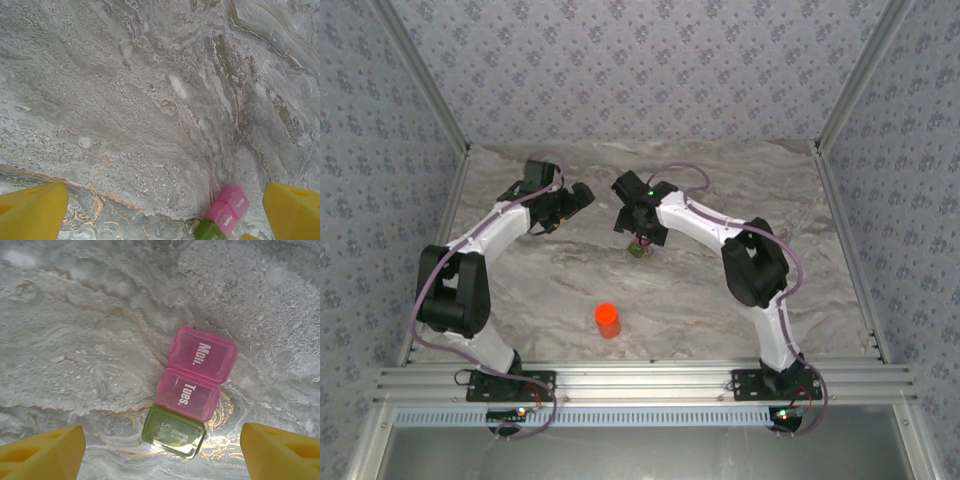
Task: Sort the pills into containers
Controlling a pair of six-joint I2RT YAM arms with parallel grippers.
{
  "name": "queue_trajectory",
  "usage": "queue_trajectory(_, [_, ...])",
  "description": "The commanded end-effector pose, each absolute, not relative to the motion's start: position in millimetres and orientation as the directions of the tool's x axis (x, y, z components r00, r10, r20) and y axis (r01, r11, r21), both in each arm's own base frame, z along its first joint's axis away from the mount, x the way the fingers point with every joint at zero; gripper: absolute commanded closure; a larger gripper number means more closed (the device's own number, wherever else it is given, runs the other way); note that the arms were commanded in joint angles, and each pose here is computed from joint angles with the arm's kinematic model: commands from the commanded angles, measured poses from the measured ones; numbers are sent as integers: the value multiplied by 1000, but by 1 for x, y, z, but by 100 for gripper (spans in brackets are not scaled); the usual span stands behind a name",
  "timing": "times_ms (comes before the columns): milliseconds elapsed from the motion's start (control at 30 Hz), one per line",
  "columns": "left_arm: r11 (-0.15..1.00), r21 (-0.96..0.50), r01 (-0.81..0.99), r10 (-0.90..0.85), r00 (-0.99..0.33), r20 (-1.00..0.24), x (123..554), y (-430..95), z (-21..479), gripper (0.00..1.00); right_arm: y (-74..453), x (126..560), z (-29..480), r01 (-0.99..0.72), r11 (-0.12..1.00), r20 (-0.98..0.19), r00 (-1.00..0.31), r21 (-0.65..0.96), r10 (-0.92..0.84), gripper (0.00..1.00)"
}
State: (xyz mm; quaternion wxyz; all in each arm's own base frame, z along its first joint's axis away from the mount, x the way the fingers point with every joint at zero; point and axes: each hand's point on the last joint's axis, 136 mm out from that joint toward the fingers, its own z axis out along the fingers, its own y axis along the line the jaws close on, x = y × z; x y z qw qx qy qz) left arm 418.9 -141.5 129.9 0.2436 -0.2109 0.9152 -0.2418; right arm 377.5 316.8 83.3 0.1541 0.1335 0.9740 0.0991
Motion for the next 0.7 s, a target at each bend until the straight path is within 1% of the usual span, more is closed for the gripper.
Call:
queue_trajectory(0, [789, -556, -261, -511, -780, -360, 426, -141, 140, 0, 301, 373, 68, 315, 942, -248, -909, 118, 335, 16])
queue_trajectory(100, [785, -561, -261, -515, -778, -359, 427, -140, 140, 0, 300, 376, 64, 343, 935, -241, -903, 90, 355, 16])
queue_trajectory(367, [778, -570, -265, -522, -777, -352, 430, -140, 138, 0, 306, 382, 44, 345, 935, -202, -913, 87, 355, 18])
queue_trajectory(533, [776, -571, -269, -527, -774, -351, 430, -138, 137, 0, 314, 381, 36, 278, 956, -182, -939, 94, 291, 21])
queue_trajectory(667, [776, -570, -269, -528, -772, -354, 431, -137, 139, 0, 318, 377, 30, 187, 978, -162, -966, 90, 200, 24])
